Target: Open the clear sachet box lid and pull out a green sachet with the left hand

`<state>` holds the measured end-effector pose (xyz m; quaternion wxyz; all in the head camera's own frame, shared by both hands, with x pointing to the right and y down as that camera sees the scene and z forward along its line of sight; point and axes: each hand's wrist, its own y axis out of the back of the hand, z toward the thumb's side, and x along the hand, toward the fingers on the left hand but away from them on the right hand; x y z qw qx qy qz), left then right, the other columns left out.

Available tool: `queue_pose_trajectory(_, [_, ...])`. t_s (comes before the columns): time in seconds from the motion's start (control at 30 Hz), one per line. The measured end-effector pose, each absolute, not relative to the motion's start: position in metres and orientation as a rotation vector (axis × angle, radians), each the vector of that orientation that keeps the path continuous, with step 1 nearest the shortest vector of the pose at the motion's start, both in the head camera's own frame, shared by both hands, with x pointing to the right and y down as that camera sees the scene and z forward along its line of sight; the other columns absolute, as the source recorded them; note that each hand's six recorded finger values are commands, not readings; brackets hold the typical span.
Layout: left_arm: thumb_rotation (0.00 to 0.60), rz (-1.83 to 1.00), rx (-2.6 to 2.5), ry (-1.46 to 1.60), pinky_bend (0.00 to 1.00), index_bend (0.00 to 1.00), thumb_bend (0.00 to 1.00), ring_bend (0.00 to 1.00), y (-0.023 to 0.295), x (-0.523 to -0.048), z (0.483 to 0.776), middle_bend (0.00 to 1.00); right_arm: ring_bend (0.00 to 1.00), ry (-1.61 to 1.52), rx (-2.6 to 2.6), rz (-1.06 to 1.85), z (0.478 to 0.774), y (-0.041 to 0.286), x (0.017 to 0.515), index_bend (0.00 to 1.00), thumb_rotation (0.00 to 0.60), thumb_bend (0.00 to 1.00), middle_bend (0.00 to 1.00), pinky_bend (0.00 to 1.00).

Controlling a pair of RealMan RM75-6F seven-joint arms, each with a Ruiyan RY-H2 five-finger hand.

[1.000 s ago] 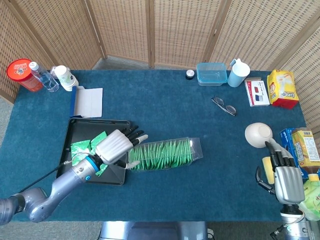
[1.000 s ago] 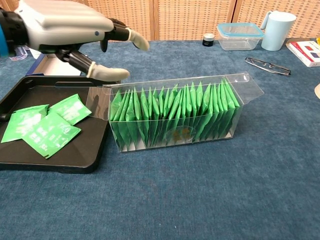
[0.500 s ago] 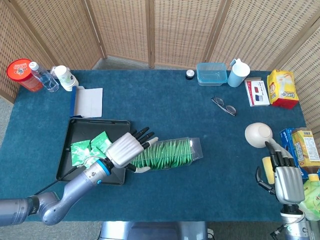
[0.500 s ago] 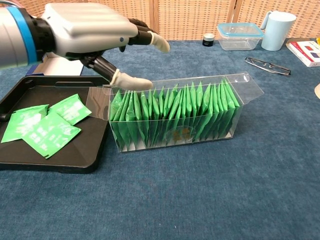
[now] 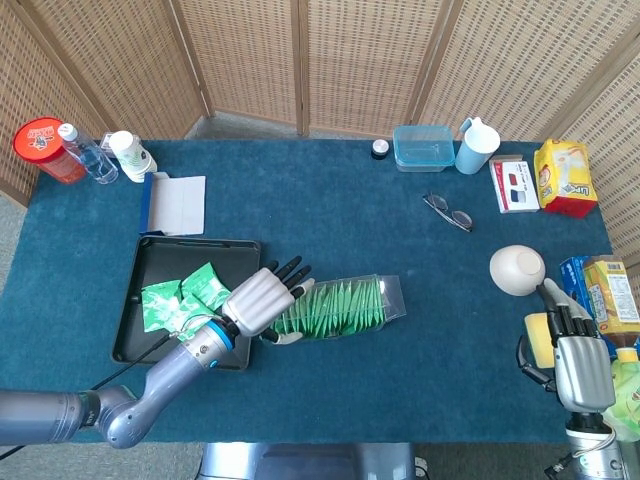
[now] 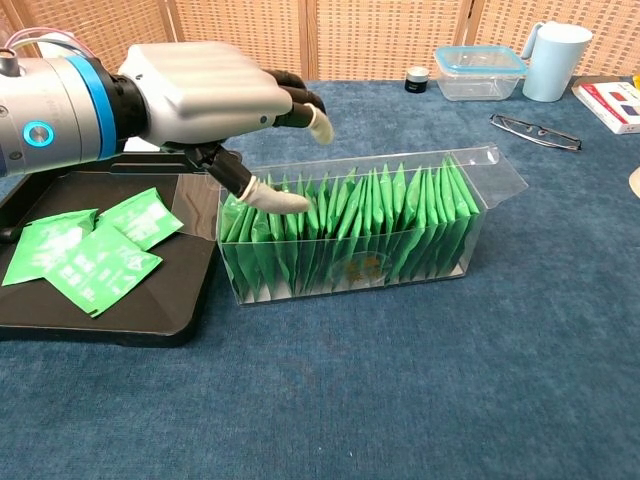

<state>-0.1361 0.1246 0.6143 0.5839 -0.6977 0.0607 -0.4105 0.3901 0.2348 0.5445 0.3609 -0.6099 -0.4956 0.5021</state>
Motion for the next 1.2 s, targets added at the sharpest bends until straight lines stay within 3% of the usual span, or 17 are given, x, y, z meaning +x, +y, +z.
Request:
queue_pose_trajectory(0.33, [0.158, -1.000, -1.692, 0.211, 0.30, 0.26, 0.44, 0.07, 0.116, -0.141, 0.617, 0.10, 0.11, -1.278, -1.576, 1.297, 0.546, 0.235, 0.390, 0.00, 0.248, 0.58, 0.08, 0.17])
queue_pose_trajectory(0.63, [0.159, -1.020, -1.746, 0.281, 0.30, 0.27, 0.49, 0.07, 0.108, -0.149, 0.619, 0.10, 0.11, -1.277, -1.578, 1.300, 0.547, 0.235, 0.389, 0.00, 0.247, 0.58, 0.08, 0.17])
queue_pose_trajectory(0.9, [0.165, -1.056, -1.787, 0.363, 0.30, 0.22, 0.59, 0.07, 0.097, -0.160, 0.625, 0.10, 0.11, -1.274, -1.584, 1.305, 0.548, 0.235, 0.389, 0.00, 0.245, 0.58, 0.08, 0.17])
queue_pose_trajectory(1.2, [0.282, -1.068, -1.830, 0.398, 0.30, 0.25, 0.63, 0.07, 0.092, -0.161, 0.631, 0.10, 0.11, -1.270, -1.586, 1.312, 0.548, 0.235, 0.389, 0.00, 0.247, 0.58, 0.08, 0.17])
